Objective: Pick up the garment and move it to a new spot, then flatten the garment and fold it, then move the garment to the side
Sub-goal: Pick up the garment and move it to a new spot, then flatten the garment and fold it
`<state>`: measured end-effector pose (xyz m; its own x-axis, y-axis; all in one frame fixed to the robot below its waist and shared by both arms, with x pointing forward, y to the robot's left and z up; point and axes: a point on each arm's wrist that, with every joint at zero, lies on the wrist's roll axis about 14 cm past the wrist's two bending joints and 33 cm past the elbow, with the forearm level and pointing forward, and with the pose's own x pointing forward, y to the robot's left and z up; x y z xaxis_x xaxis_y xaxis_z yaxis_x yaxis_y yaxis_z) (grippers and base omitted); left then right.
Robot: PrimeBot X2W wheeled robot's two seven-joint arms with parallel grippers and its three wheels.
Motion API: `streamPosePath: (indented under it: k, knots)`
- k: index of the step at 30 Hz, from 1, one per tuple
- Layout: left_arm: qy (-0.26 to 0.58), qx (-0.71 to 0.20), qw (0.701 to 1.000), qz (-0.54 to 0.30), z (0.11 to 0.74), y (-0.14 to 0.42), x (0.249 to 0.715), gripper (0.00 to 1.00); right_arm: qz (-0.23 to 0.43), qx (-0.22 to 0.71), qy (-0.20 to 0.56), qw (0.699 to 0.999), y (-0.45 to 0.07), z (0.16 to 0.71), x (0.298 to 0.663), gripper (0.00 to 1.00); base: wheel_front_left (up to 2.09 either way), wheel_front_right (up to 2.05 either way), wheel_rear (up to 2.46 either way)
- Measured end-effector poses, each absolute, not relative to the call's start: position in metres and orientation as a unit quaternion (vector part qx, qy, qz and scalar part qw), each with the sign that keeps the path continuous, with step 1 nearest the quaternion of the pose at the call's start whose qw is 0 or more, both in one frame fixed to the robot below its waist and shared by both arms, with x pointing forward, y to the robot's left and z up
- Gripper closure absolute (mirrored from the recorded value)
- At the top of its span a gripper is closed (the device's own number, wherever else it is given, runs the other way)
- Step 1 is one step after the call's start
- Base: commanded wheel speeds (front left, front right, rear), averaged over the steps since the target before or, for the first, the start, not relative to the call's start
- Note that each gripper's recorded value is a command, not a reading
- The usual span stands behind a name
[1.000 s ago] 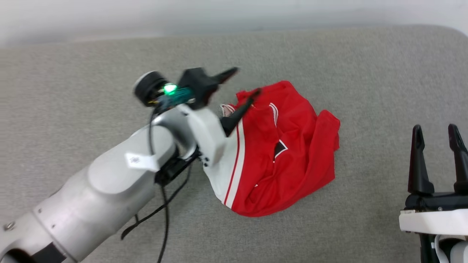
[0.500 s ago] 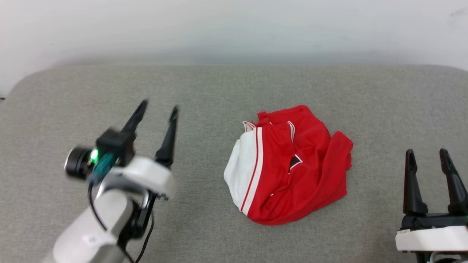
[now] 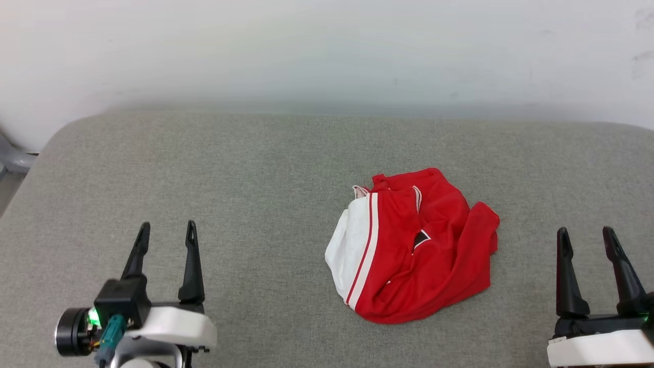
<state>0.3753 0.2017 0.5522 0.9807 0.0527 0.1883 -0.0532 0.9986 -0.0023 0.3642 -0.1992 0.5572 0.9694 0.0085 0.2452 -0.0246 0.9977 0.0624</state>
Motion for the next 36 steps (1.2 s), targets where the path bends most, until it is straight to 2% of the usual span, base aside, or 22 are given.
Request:
streamPosePath:
  k: [12, 36]
  knots:
    - [-0.075, 0.013, 0.997, 0.007, 0.53, 0.188, 0.352, 0.0, 0.013, 0.04, -0.114, 0.993, -0.196, 0.551, 0.356, 0.0, 0.0, 0.0, 0.0]
    - [-0.049, 0.016, 0.999, 0.0, 0.511, 0.185, 0.345, 0.0, 0.019, 0.047, -0.09, 0.995, -0.19, 0.536, 0.347, 0.0, 0.0, 0.0, 0.0]
